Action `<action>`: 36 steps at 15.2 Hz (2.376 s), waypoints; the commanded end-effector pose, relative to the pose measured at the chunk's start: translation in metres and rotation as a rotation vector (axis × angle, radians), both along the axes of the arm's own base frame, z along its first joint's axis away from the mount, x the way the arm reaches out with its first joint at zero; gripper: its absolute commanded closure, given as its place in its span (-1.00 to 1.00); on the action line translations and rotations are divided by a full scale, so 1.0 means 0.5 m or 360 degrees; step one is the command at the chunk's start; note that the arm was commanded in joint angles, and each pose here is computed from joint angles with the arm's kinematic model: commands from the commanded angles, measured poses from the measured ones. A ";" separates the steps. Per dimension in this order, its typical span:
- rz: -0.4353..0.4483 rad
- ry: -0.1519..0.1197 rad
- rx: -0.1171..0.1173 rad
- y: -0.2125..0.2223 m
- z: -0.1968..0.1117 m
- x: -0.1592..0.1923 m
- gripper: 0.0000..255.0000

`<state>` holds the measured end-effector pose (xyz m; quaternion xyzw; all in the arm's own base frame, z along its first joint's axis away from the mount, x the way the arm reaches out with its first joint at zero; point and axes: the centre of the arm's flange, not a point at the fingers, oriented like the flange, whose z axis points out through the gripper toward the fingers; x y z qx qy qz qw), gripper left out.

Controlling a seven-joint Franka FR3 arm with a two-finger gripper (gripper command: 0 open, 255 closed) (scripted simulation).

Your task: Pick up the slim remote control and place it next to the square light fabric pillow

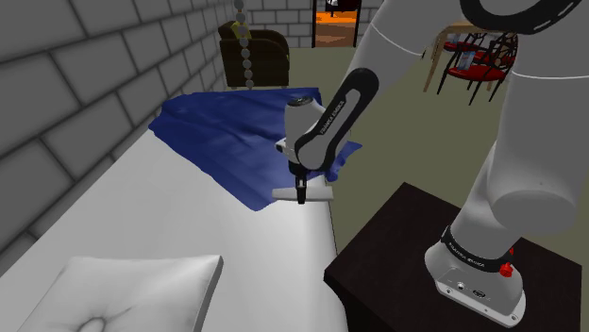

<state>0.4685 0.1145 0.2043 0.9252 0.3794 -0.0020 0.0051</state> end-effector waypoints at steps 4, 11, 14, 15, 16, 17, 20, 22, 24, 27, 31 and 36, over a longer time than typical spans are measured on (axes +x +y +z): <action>0.0000 0.0000 0.0000 -0.001 0.058 -0.002 1.00; 0.0000 0.0000 0.0000 -0.001 0.132 -0.002 1.00; 0.0000 0.0000 0.0000 -0.001 0.163 -0.002 1.00; 0.0000 0.0000 0.0000 -0.001 0.174 -0.002 1.00; 0.0000 0.0000 0.0000 -0.001 0.185 -0.002 1.00; 0.0000 0.0000 0.0000 -0.001 0.195 -0.002 1.00; 0.0000 0.0000 0.0000 -0.001 0.227 -0.002 1.00; 0.0000 0.0000 0.0000 -0.001 0.248 -0.002 1.00; 0.0000 0.0000 0.0000 -0.001 0.269 -0.002 1.00; 0.0000 0.0000 0.0000 0.046 0.271 0.022 1.00; 0.0000 0.0000 0.0000 0.140 0.272 0.070 1.00; 0.0000 0.0000 0.0000 0.258 0.273 0.130 1.00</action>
